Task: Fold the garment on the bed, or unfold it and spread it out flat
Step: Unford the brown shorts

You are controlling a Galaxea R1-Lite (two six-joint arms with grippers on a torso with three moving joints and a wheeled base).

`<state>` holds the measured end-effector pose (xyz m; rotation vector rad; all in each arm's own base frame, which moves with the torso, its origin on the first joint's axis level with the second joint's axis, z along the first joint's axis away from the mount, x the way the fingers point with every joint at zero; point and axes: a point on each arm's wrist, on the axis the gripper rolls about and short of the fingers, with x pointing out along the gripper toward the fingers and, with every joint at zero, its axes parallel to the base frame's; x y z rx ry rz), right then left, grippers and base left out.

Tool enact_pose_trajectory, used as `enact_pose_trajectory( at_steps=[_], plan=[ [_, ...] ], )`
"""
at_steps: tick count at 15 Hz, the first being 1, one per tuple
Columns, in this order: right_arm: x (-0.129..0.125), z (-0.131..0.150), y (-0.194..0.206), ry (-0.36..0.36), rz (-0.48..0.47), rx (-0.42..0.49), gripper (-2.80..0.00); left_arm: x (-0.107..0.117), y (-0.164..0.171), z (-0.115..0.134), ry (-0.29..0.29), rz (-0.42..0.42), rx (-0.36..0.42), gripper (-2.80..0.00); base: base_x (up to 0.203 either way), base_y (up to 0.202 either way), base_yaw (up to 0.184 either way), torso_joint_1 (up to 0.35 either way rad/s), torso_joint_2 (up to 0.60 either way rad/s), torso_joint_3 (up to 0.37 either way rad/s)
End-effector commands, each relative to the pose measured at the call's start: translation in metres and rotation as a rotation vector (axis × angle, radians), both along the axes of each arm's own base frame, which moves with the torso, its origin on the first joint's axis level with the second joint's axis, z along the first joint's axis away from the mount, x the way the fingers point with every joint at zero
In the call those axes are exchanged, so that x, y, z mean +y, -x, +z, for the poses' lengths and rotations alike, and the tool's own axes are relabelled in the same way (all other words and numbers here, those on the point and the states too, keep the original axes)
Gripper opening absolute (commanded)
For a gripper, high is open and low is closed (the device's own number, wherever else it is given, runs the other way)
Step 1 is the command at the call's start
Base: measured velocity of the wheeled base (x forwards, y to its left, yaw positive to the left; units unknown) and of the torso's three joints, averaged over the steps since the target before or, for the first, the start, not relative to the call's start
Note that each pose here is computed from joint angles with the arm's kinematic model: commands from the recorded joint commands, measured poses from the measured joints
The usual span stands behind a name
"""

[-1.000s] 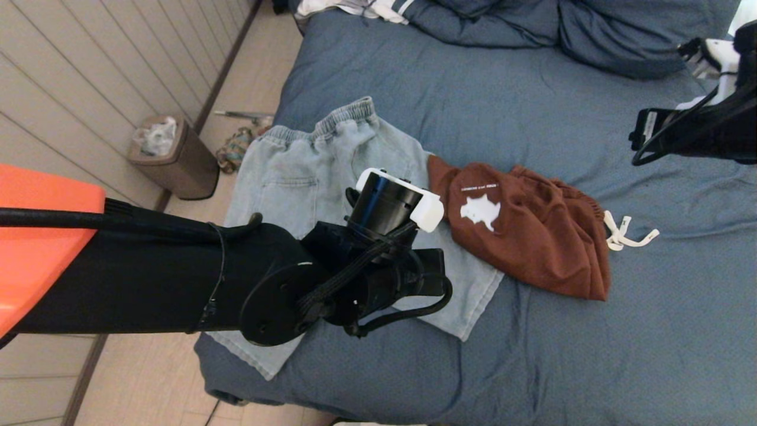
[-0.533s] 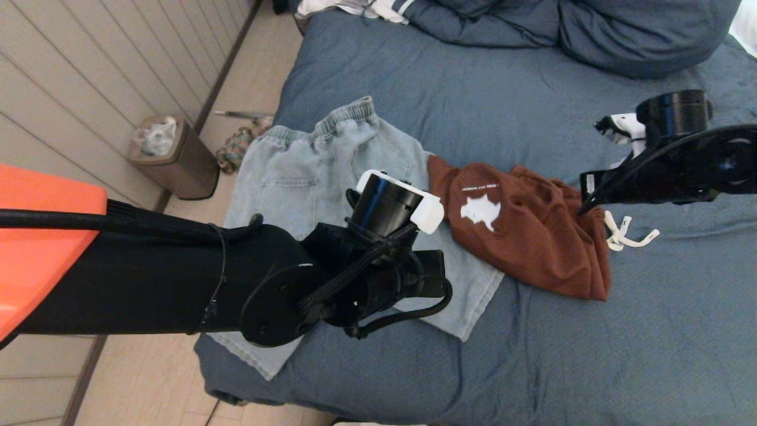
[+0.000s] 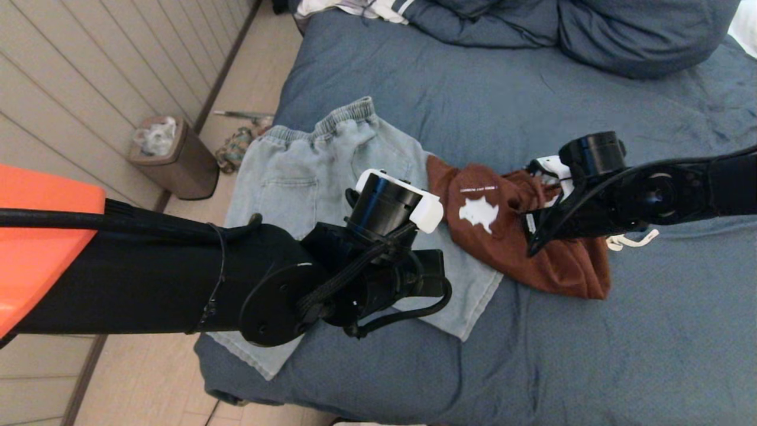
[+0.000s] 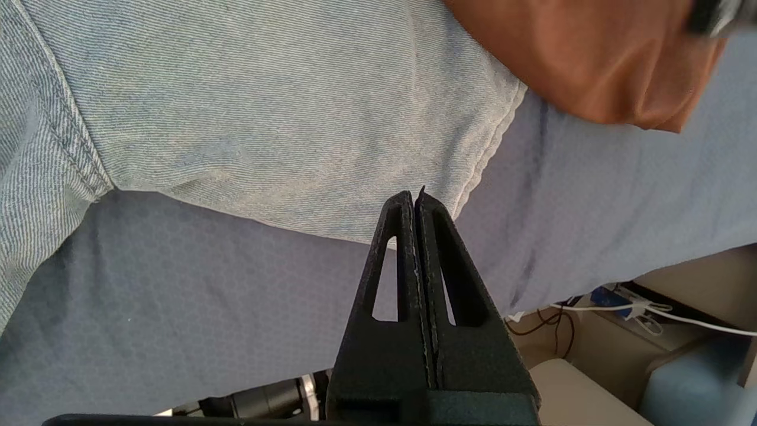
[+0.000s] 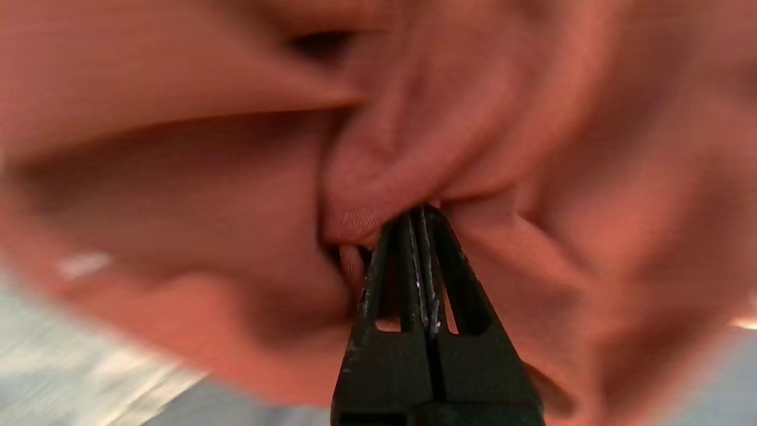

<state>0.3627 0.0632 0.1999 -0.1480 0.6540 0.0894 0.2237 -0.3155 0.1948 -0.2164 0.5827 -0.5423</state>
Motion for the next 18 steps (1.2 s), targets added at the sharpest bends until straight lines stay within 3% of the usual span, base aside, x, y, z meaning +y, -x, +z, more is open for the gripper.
enact_pose_trajectory(
  at_steps=[1,5,9,12,15,18],
  plan=[
    [0.032,-0.011,0.013,0.007,0.094,0.043,-2.80,0.000,0.000,0.000,0.003,0.005,0.000,-2.80,0.000,0.000,0.000,0.000,0.00,0.000],
    [0.086,-0.011,0.063,0.020,0.288,0.069,-2.80,0.001,0.000,0.002,0.009,0.005,-0.003,-2.80,0.000,0.000,0.000,0.000,0.00,0.000],
    [0.089,-0.002,0.089,0.055,0.367,0.045,-2.80,0.008,0.005,0.018,0.046,0.007,-0.025,-2.80,0.000,0.000,0.000,0.000,0.00,0.000],
    [0.078,0.019,0.086,0.022,0.323,-0.027,-2.80,0.010,0.007,0.022,0.054,0.007,-0.030,-2.80,0.000,0.000,0.000,0.000,0.00,0.000],
    [0.044,0.037,0.061,-0.011,0.178,-0.105,-2.80,0.009,0.006,0.020,0.052,0.007,-0.027,-2.80,0.000,0.000,0.000,0.000,0.00,0.000],
    [0.020,0.030,0.021,-0.041,0.040,-0.138,-2.80,0.009,0.006,0.020,0.056,0.010,-0.027,-2.80,0.000,0.000,0.000,0.000,0.00,0.000]
  ],
)
